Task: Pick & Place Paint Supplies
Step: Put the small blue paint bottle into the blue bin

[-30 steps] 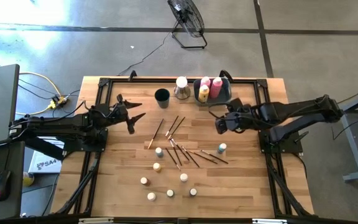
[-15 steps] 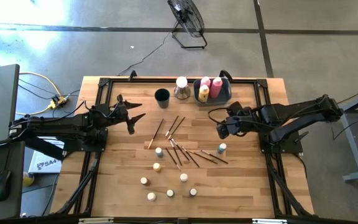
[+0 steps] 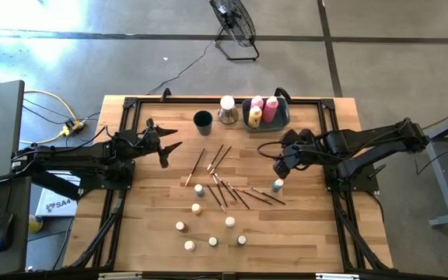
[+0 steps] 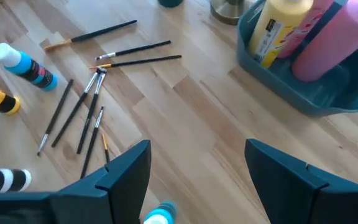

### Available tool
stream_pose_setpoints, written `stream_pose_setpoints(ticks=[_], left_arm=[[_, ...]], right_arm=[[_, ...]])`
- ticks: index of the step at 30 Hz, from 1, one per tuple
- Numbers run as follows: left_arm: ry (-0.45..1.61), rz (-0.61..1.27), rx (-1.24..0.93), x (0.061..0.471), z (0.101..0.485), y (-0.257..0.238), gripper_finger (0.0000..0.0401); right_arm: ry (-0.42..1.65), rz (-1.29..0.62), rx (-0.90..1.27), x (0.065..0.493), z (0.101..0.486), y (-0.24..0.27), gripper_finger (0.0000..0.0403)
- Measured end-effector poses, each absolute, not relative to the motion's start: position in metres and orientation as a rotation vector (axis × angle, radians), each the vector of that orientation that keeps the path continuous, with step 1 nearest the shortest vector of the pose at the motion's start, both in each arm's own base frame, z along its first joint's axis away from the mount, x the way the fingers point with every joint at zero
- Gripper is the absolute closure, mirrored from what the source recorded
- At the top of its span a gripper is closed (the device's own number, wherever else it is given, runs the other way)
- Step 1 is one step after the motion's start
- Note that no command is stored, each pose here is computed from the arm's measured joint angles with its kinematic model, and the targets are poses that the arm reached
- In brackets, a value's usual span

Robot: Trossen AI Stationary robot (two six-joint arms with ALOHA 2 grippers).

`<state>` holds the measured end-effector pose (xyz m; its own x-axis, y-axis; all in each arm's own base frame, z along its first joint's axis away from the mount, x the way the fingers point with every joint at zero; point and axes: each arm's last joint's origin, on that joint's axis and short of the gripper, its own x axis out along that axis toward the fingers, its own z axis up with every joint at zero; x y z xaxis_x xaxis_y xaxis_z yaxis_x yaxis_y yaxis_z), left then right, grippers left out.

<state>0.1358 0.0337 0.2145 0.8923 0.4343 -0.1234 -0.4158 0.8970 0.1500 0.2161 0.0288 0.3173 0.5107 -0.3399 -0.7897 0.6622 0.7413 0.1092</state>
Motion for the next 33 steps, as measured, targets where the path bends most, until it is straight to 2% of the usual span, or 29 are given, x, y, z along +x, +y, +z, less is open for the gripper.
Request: stream_pose_setpoints(ticks=[5, 11, 16, 24, 33], left_arm=[[0.158, 0.442, 0.118, 0.136, 0.214, 0.034, 0.0176], [0.177, 0.445, 0.105, 0.135, 0.212, 0.034, 0.0176], [0.198, 0.451, 0.101, 0.135, 0.21, 0.034, 0.0176], [0.225, 0.449, 0.1, 0.135, 0.207, 0.034, 0.0176], [0.23, 0.448, 0.101, 0.135, 0.207, 0.034, 0.0176]], right_arm=[[0.92, -0.507, 0.473, 0.216, 0.316, 0.033, 0.0149], [1.001, -0.384, 0.398, 0.212, 0.314, 0.041, 0.0149], [1.002, -0.356, 0.366, 0.211, 0.311, 0.049, 0.0149], [1.036, -0.381, 0.353, 0.208, 0.266, 0.059, 0.0149], [1.018, -0.378, 0.364, 0.207, 0.244, 0.063, 0.0149]])
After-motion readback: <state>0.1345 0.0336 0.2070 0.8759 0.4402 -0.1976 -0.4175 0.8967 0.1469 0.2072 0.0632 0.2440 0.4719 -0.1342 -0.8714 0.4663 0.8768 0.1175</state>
